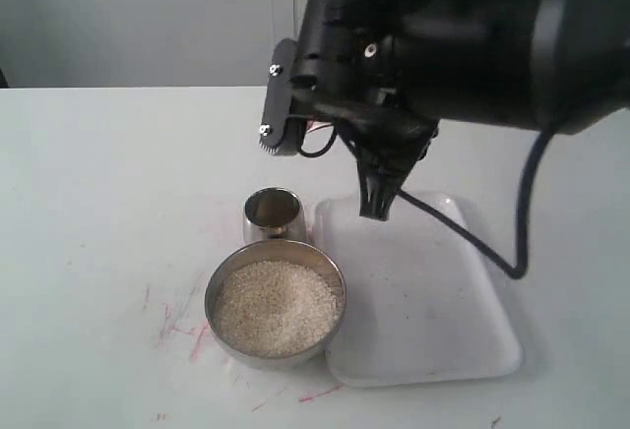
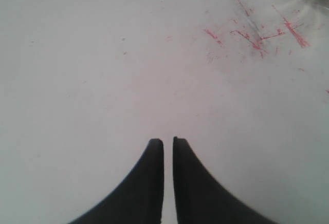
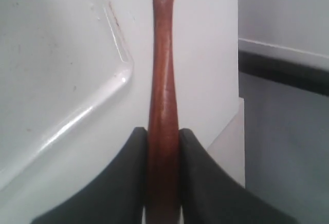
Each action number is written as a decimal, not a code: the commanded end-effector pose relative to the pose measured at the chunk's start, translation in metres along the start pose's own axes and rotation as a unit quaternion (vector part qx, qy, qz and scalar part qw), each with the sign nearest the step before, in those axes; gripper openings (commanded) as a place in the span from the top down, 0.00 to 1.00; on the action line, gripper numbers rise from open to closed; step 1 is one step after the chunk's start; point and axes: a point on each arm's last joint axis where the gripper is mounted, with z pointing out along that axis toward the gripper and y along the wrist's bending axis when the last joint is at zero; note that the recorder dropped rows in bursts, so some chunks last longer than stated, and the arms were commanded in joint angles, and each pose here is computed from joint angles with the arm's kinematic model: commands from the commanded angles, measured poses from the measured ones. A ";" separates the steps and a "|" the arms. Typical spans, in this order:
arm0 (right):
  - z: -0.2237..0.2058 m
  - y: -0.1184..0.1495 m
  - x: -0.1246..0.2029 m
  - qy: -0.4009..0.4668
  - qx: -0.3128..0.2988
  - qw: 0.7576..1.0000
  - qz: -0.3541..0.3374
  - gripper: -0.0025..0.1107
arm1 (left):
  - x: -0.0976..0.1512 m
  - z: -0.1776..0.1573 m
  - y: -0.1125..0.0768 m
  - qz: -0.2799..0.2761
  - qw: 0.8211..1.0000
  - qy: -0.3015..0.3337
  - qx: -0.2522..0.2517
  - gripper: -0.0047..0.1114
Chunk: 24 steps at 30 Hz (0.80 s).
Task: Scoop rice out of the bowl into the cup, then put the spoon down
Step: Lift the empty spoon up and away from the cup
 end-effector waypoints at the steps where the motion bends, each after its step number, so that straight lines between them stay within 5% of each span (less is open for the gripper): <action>1: -0.017 -0.023 0.029 0.015 -0.001 0.998 0.062 0.98 | 0.007 0.001 -0.002 -0.005 1.000 0.027 0.010 0.84; 6: -0.042 -0.041 0.065 -0.019 -0.072 0.982 0.173 0.98 | 0.007 0.001 -0.002 -0.005 1.000 0.027 0.010 0.84; 13: -0.068 -0.046 0.103 -0.037 -0.070 0.939 0.335 0.98 | 0.007 0.001 -0.002 -0.005 1.000 0.027 0.010 0.84; 19: -0.055 -0.012 0.113 0.019 -0.129 0.882 0.453 0.98 | 0.007 0.001 -0.002 -0.005 1.000 0.027 0.010 0.84; 24: -0.030 0.031 0.106 0.076 -0.211 0.861 0.457 0.98 | 0.007 0.001 -0.002 -0.005 1.000 0.027 0.010 0.84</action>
